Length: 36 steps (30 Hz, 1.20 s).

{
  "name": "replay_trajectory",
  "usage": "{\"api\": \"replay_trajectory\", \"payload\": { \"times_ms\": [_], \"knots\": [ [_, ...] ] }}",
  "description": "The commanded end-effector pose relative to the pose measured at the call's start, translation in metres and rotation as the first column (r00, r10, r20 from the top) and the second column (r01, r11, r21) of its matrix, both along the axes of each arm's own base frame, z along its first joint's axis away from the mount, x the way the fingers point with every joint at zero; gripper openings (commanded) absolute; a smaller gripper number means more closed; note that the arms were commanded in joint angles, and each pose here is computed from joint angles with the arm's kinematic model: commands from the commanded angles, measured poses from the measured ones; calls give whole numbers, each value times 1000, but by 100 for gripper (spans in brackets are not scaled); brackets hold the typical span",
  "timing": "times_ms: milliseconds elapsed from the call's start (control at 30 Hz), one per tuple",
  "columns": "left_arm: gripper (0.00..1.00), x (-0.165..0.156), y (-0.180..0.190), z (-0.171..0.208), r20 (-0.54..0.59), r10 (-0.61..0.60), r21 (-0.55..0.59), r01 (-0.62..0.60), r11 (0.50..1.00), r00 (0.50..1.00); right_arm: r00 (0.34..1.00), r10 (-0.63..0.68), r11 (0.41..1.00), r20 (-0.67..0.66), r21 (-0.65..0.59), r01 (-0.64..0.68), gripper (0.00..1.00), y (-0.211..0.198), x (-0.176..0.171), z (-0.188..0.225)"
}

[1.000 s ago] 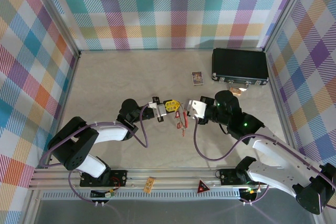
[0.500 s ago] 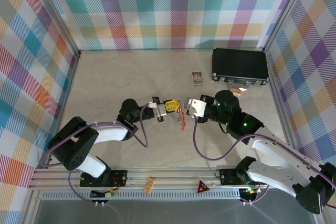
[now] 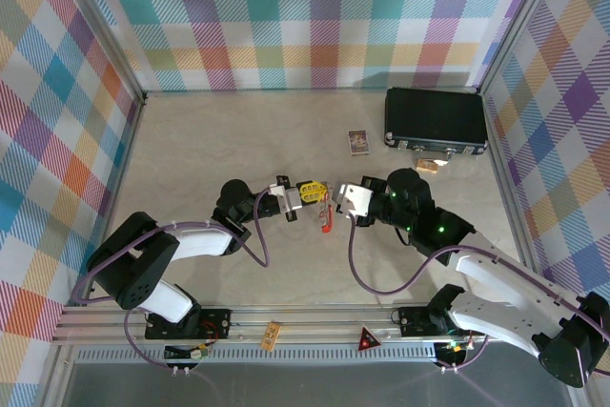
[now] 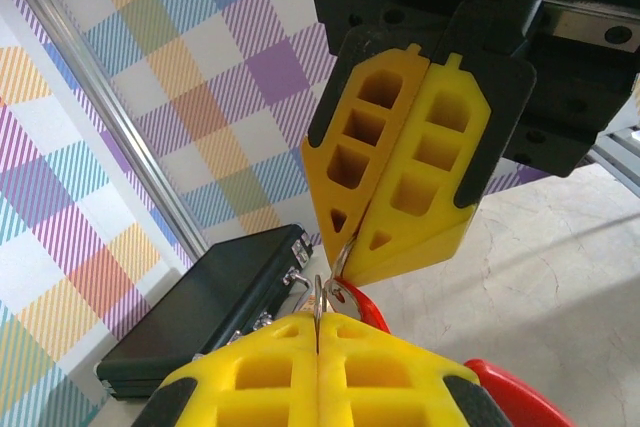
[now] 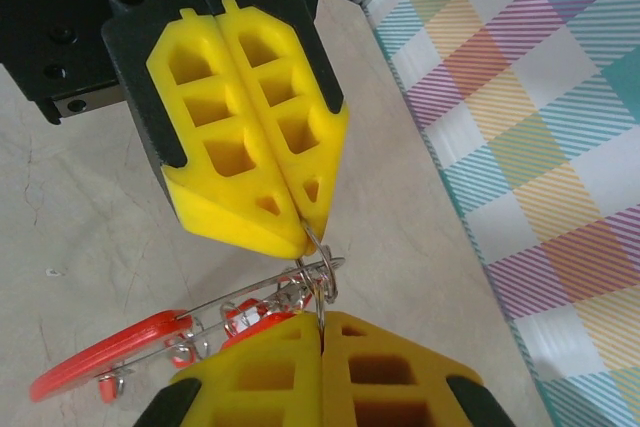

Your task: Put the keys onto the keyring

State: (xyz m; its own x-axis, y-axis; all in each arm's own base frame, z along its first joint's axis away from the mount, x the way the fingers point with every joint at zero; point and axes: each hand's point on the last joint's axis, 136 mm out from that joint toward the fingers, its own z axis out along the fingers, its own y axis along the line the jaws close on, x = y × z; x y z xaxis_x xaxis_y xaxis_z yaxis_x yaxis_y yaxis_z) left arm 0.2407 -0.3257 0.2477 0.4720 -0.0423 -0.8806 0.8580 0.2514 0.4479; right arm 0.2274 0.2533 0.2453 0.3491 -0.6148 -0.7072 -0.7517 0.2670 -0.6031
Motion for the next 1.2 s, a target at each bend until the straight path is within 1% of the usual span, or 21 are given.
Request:
{"api": "replay_trajectory", "payload": {
  "times_ms": [0,600,1167],
  "knots": [
    [0,-9,0,26,71,-22,-61,26,998,997,1000,2,1000,30,30,-2,0,2,-1,7],
    [0,-10,2,30,70,-17,-70,22,997,997,996,-32,999,85,35,29,0,-2,1,13],
    [0,-12,1,31,61,-35,-70,39,997,998,995,-31,999,90,22,30,0,3,3,9]
  ]
}}
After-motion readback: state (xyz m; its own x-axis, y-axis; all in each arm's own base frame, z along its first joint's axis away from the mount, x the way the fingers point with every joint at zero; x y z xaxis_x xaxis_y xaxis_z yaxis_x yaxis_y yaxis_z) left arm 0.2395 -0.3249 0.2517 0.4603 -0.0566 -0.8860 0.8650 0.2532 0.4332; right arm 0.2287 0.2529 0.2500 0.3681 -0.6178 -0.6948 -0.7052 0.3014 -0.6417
